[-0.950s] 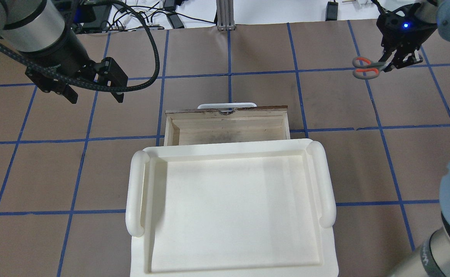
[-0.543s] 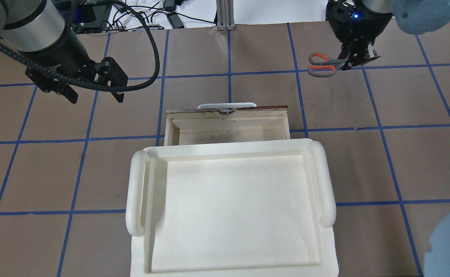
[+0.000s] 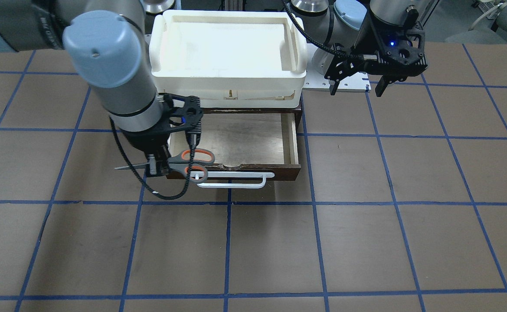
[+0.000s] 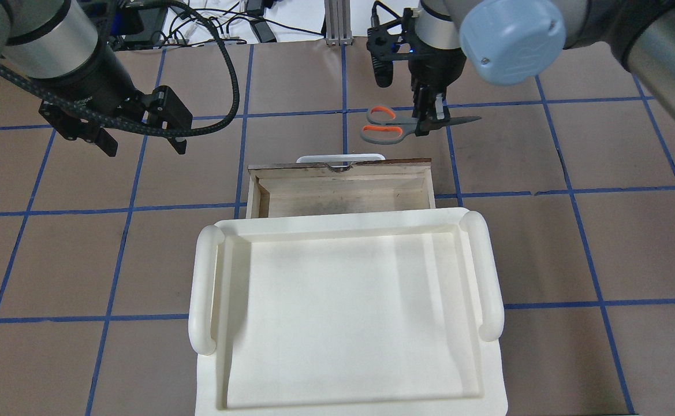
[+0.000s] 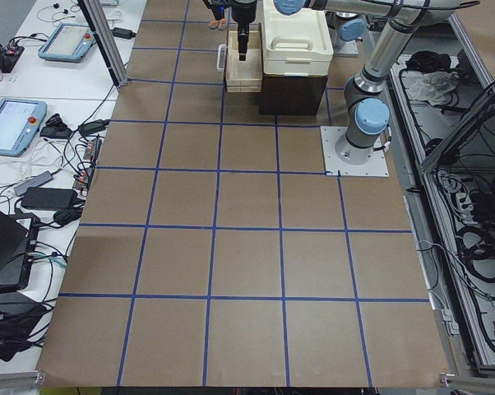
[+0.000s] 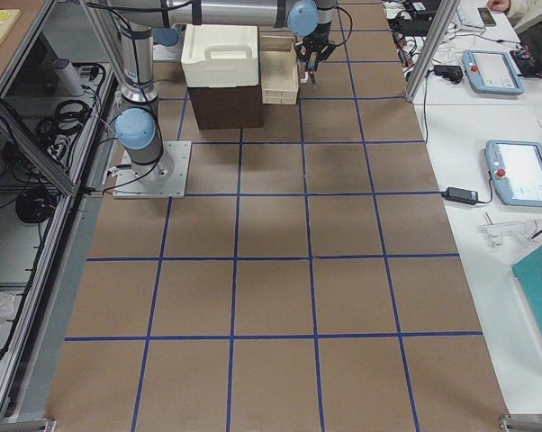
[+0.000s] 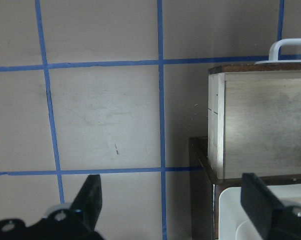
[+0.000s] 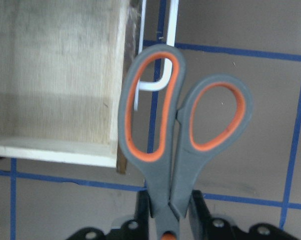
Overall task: Put scissors in drawer and close it
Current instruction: 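Lift the scissors with the right gripper and carry toward the drawer, then lower the scissors into the open drawer and open the right gripper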
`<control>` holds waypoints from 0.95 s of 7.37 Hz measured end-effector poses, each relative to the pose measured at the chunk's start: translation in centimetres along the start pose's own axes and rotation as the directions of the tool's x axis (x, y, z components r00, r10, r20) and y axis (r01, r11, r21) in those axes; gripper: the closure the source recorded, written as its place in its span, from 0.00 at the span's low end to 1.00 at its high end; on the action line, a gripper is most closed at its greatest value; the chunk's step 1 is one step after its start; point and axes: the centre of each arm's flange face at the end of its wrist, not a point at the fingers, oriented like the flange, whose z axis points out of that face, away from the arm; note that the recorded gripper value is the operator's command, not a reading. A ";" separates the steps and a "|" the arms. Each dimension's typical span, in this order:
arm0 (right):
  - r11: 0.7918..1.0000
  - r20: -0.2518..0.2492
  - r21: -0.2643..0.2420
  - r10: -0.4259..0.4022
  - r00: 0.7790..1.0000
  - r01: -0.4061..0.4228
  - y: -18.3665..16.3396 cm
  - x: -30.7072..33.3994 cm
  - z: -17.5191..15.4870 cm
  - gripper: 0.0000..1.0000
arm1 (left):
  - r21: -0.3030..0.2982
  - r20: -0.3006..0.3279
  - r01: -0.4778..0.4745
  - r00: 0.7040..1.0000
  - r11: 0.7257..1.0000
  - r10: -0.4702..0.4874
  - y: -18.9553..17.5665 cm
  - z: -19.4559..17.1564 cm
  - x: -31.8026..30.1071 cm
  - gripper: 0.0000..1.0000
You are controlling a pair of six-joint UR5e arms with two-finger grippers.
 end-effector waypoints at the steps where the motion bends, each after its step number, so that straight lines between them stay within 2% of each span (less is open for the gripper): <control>1: 1.000 0.002 -0.001 0.007 1.000 -0.007 -3.4 -1.3 0.3 1.00 | -0.002 0.000 -0.001 1.000 1.000 0.001 0.1 0.1 0.0 0.00; 3: 1.000 0.008 -0.005 -0.007 1.000 0.007 -7.6 -3.3 1.4 1.00 | -0.002 -0.001 -0.001 1.000 1.000 0.001 0.1 0.1 0.0 0.00; 7: 0.997 0.030 -0.013 -0.072 0.997 0.073 -11.7 -5.8 5.1 1.00 | -0.003 0.002 -0.002 1.000 1.000 0.002 0.2 0.1 0.0 0.00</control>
